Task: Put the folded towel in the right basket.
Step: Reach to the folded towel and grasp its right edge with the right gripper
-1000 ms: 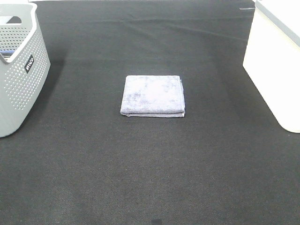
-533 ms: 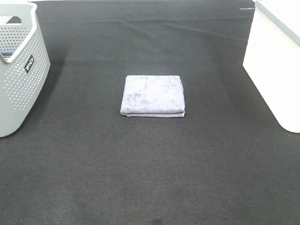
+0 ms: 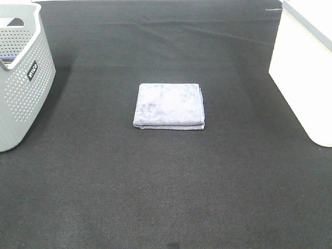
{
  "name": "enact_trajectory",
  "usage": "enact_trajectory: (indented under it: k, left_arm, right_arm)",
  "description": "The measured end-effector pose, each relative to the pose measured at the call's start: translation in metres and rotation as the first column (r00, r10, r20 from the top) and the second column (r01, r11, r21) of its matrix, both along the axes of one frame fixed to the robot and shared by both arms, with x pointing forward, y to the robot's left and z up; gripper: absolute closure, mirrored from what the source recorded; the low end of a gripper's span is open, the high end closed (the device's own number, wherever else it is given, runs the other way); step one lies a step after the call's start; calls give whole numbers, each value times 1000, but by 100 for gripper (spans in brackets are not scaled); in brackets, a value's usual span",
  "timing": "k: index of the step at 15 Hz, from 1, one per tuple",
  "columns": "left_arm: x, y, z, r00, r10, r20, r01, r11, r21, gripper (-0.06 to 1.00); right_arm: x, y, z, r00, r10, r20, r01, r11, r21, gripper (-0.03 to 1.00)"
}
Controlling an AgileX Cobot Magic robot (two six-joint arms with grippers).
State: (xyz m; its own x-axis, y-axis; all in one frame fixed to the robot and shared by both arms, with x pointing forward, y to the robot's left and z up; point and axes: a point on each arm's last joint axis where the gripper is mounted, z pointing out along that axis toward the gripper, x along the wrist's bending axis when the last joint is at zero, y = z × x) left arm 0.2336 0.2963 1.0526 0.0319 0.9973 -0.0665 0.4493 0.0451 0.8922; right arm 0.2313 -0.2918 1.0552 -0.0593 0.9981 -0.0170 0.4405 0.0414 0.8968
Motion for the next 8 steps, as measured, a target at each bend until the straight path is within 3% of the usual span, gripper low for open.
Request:
enact_trajectory:
  k: [8]
  left_arm:
    - [0,0,0,1000,0,0,0,1000,0,-2]
  right_arm:
    - [0,0,0,1000,0,0,0,1000,0,29]
